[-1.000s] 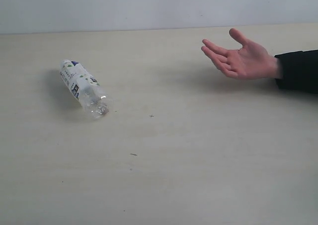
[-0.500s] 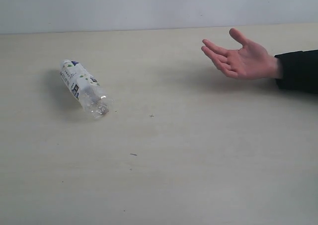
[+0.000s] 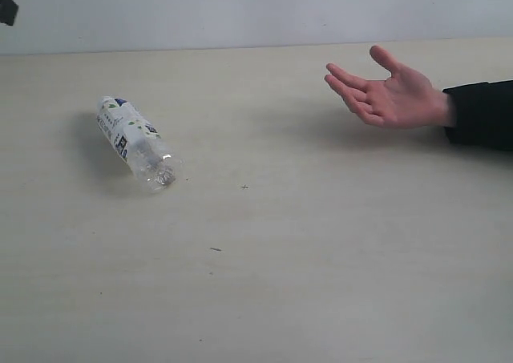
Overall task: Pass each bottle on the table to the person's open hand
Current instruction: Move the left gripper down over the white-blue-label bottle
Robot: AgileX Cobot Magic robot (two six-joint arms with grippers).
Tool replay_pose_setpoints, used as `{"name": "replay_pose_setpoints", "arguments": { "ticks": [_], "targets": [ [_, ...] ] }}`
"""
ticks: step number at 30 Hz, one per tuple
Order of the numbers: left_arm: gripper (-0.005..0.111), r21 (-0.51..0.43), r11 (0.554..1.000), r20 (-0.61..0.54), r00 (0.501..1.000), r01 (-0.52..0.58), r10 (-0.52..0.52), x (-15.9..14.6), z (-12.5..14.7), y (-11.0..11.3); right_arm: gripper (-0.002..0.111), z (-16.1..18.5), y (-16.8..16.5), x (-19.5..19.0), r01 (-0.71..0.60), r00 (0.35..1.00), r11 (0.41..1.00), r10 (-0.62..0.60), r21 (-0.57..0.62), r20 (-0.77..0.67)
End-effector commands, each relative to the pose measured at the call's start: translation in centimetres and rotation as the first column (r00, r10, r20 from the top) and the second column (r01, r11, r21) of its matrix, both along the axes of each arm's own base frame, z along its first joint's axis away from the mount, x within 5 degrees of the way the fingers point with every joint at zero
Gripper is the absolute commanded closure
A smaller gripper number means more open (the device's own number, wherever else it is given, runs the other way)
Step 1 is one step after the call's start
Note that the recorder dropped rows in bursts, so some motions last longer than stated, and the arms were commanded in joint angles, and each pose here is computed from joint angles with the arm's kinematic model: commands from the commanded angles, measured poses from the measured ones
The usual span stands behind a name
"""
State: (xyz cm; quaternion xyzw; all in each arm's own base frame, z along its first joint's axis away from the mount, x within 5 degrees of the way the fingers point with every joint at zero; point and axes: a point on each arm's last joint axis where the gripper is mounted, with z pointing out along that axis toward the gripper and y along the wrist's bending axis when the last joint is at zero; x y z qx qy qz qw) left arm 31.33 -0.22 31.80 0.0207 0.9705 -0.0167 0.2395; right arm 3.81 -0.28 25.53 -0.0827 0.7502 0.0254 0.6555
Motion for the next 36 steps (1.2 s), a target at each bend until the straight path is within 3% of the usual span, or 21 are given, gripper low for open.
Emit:
{"name": "replay_pose_setpoints", "arguments": {
  "ticks": [1,3,6,9,15,36],
  "targets": [
    [0.107,-0.271,0.959,-0.078,0.995,-0.076,0.057,0.9,-1.1,-2.2,0.105,0.0,0.0,0.0,-0.002,1.000,1.000,0.002,0.003,0.014],
    [0.107,-0.342,0.926,-0.125,0.984,-0.161,0.125,1.5,-1.8,-2.6,0.105,0.0,0.0,0.0,-0.002,1.000,1.000,0.002,0.003,0.014],
    [0.107,-0.349,0.916,-0.168,0.975,-0.197,0.146,1.8,-3.0,-3.9,0.105,0.0,0.0,0.0,-0.002,1.000,1.000,0.002,0.003,0.014],
    [0.107,-0.344,0.912,-0.124,0.974,-0.223,0.191,1.9,-4.0,-5.5,0.105,0.0,0.0,0.0,-0.002,1.000,1.000,0.002,0.003,0.014],
    [0.107,-0.405,0.896,-0.063,0.983,-0.185,0.175,1.7,-5.1,-8.5,0.105,0.0,0.0,0.0,-0.002,1.000,1.000,0.002,0.003,0.014],
    [0.107,-0.402,0.898,-0.064,0.984,-0.178,0.167,1.7,-5.3,-8.7,0.105,-0.1,0.0,0.0,0.003,1.000,1.000,-0.003,0.002,-0.002]
  ]
}}
